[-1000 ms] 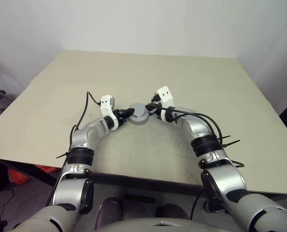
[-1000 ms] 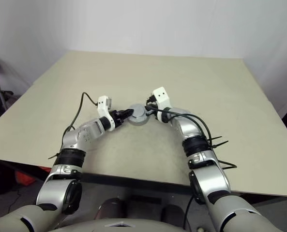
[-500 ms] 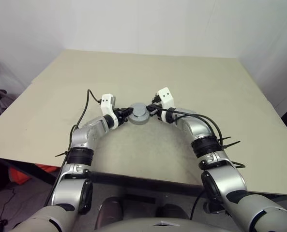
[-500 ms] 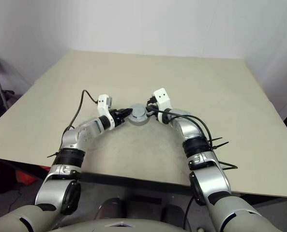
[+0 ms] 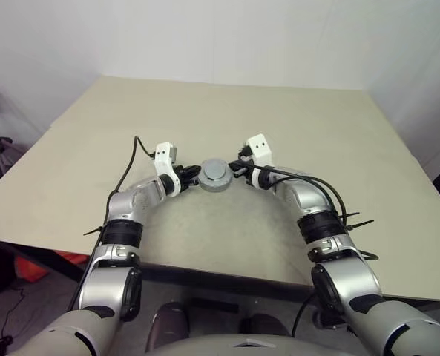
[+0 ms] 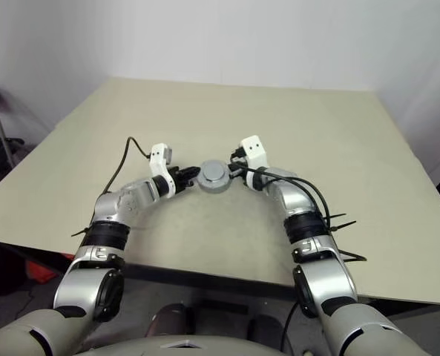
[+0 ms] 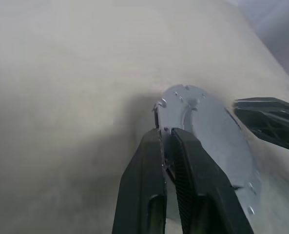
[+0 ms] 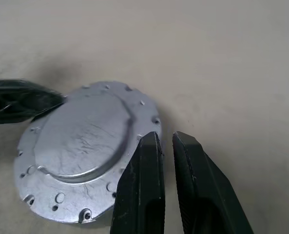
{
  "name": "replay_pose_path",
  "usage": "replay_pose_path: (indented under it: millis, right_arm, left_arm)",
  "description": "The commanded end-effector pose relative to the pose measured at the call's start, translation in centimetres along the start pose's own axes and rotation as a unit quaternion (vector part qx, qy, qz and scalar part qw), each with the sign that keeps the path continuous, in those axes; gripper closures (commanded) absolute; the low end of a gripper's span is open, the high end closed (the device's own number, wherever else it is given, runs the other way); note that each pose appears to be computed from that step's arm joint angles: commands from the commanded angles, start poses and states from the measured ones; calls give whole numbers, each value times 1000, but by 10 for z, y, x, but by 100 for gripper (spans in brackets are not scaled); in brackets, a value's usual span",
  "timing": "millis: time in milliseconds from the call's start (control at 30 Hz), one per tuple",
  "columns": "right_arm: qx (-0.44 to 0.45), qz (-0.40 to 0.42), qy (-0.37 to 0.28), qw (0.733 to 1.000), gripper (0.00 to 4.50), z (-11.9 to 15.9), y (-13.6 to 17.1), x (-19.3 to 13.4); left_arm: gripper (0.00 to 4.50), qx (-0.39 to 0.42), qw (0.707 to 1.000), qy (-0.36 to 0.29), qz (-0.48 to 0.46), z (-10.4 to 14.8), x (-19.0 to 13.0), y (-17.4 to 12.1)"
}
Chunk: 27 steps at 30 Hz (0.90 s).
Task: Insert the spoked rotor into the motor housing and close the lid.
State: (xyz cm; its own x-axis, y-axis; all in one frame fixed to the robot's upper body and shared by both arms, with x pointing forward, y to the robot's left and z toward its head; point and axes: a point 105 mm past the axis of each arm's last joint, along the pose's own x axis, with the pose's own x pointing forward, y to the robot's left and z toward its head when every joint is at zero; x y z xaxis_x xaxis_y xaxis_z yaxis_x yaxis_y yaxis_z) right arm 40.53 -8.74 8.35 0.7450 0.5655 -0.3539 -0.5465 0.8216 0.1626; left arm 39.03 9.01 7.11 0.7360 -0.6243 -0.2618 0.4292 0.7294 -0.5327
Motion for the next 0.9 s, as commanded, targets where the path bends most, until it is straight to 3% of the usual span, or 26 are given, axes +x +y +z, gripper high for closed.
replay_pose_path:
  millis: [33, 200, 500, 700, 900]
  right_arm:
    - [87, 15, -25, 996, 408, 15, -6, -15]
    - [123, 16, -16, 992, 256, 8, -5, -23]
    - [236, 28, 2, 971, 256, 4, -2, -20]
    - [343, 45, 19, 938, 256, -7, 9, -6]
    - [429, 84, 17, 899, 256, 4, 21, 1]
  left_arm:
    - [417, -12, 999, 33, -25, -18, 3, -11]
    - [420, -13, 999, 41, -31, -21, 1, -12]
    - [420, -13, 998, 50, -33, -24, 0, -14]
    - [420, -12, 998, 53, -22, -26, -6, -9]
    - [420, -15, 998, 52, -11, -26, -11, -4]
